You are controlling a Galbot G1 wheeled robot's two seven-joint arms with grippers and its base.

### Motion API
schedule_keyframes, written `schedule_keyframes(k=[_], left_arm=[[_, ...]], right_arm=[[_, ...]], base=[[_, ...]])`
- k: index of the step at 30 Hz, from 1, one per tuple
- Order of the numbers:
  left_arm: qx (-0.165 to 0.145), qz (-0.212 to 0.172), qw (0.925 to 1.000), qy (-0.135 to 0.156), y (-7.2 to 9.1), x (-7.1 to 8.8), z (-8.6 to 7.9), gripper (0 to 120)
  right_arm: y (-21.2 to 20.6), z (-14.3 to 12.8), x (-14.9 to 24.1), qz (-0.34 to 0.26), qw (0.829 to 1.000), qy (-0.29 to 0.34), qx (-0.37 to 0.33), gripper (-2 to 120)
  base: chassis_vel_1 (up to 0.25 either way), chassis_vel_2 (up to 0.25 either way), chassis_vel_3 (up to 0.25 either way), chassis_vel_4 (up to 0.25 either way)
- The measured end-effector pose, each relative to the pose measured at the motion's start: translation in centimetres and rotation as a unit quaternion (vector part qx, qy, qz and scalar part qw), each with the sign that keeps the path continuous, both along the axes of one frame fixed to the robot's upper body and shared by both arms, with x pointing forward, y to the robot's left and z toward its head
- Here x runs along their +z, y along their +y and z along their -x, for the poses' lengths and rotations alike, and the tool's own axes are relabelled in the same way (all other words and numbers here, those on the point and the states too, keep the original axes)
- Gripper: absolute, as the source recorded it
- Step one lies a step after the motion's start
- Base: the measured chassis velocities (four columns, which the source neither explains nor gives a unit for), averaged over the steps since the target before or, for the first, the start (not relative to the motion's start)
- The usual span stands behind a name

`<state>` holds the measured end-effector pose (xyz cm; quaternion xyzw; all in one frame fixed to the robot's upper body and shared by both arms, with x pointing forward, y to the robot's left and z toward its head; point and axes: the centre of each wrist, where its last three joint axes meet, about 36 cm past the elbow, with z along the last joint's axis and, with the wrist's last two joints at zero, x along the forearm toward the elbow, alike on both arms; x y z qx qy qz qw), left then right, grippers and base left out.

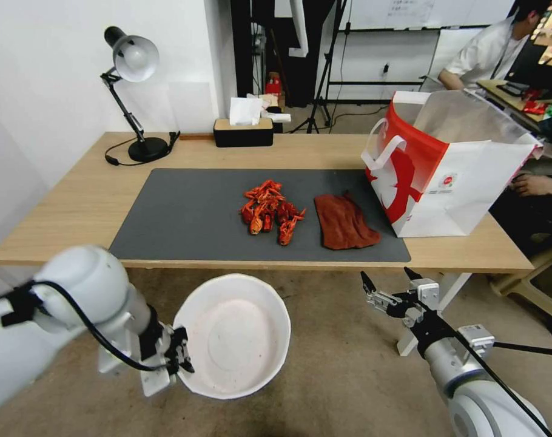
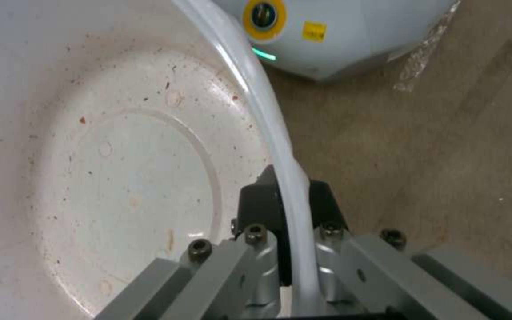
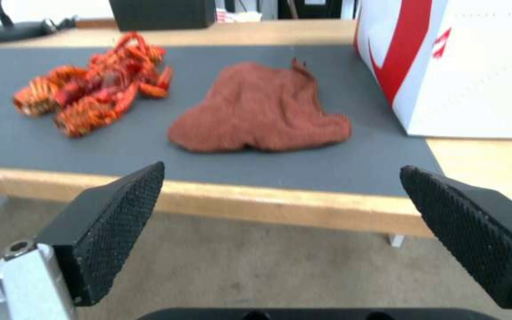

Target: Sweep shrimp from table into container with towel, then put container into takeout bag.

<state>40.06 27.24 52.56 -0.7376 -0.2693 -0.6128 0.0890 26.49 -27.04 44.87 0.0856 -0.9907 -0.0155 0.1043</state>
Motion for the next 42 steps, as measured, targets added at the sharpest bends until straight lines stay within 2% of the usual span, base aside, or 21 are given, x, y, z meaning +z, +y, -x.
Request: schedule_keyframes(k=[3, 4, 6, 7, 9, 11, 13, 17, 21, 23, 24, 26, 29, 33, 42], left_arm=[[0.020, 0.000, 0.9998, -0.007, -0.4, -2.7, -2.1, 0], [0.020, 0.000, 0.9998, -0.007, -0.4, -2.7, -2.1, 0], [0.037, 0.011, 0.9992, -0.006, -0.5, -3.7, -3.9, 0], [0.037, 0.011, 0.9992, -0.006, -0.5, -3.7, -3.9, 0], [0.049, 0.022, 0.9985, -0.013, -1.0, -4.0, -5.5, 0], [0.052, 0.027, 0.9982, -0.017, -1.2, -4.0, -5.9, 0], [0.057, 0.039, 0.9973, -0.026, -2.1, -3.7, -6.7, 0], [0.055, 0.045, 0.9971, -0.029, -2.9, -3.5, -7.1, 0], [0.053, 0.051, 0.9971, -0.021, -4.1, -4.0, -7.1, 0], [0.035, 0.060, 0.9975, -0.014, -6.4, -4.7, -7.9, 0], [0.035, 0.060, 0.9975, -0.014, -6.4, -4.7, -7.9, 0], [0.025, 0.069, 0.9973, -0.012, -7.8, -5.0, -8.6, 0], [0.028, 0.070, 0.9971, -0.011, -7.8, -5.3, -8.8, 0], [0.043, 0.068, 0.9966, -0.013, -6.7, -5.4, -9.2, 0], [0.053, 0.064, 0.9964, -0.016, -5.8, -5.3, -9.4, 0]], right_arm=[[0.3, 0.2, 1.0, -0.018, 1.000, -0.010, 0.000, 100], [0.3, 0.2, 1.0, -0.018, 1.000, -0.010, 0.000, 100], [0.3, 0.2, 1.4, -0.020, 1.000, -0.016, 0.002, 100], [0.3, 0.2, 1.4, -0.020, 1.000, -0.016, 0.002, 100], [0.4, 0.1, 1.6, -0.023, 1.000, -0.018, 0.002, 100], [0.5, 0.1, 1.6, -0.028, 0.999, -0.018, 0.000, 100], [0.6, -0.3, 1.8, -0.046, 0.999, -0.020, 0.001, 100], [0.7, -1.0, 1.9, -0.060, 0.998, -0.021, 0.007, 100], [0.8, -2.9, 2.1, -0.082, 0.996, -0.027, 0.021, 100], [0.4, -3.9, 2.3, -0.086, 0.996, -0.026, 0.020, 100], [0.4, -3.9, 2.3, -0.086, 0.996, -0.026, 0.020, 100], [0.1, -4.8, 2.6, -0.083, 0.996, -0.028, 0.018, 100], [-0.1, -6.7, 2.8, -0.071, 0.997, -0.033, 0.028, 100], [-0.4, -9.2, 2.7, -0.050, 0.997, -0.032, 0.039, 100], [-0.7, -14.6, 3.5, -0.015, 0.999, -0.034, 0.016, 100]], base=[[0.000, 0.000, 0.000, 0.000], [0.000, 0.000, 0.000, 0.000], [0.000, 0.000, 0.000, 0.000], [0.000, 0.000, 0.000, 0.000], [0.000, 0.000, 0.000, 0.000], [0.000, 0.000, 0.000, 0.000], [0.000, 0.000, 0.000, 0.000], [0.000, 0.000, 0.000, 0.000], [0.000, 0.000, 0.000, 0.000], [0.000, 0.000, 0.000, 0.000], [0.000, 0.000, 0.000, 0.000], [0.000, 0.000, 0.000, 0.000], [0.000, 0.000, 0.000, 0.000], [0.000, 0.000, 0.000, 0.000], [0.000, 0.000, 0.000, 0.000]])
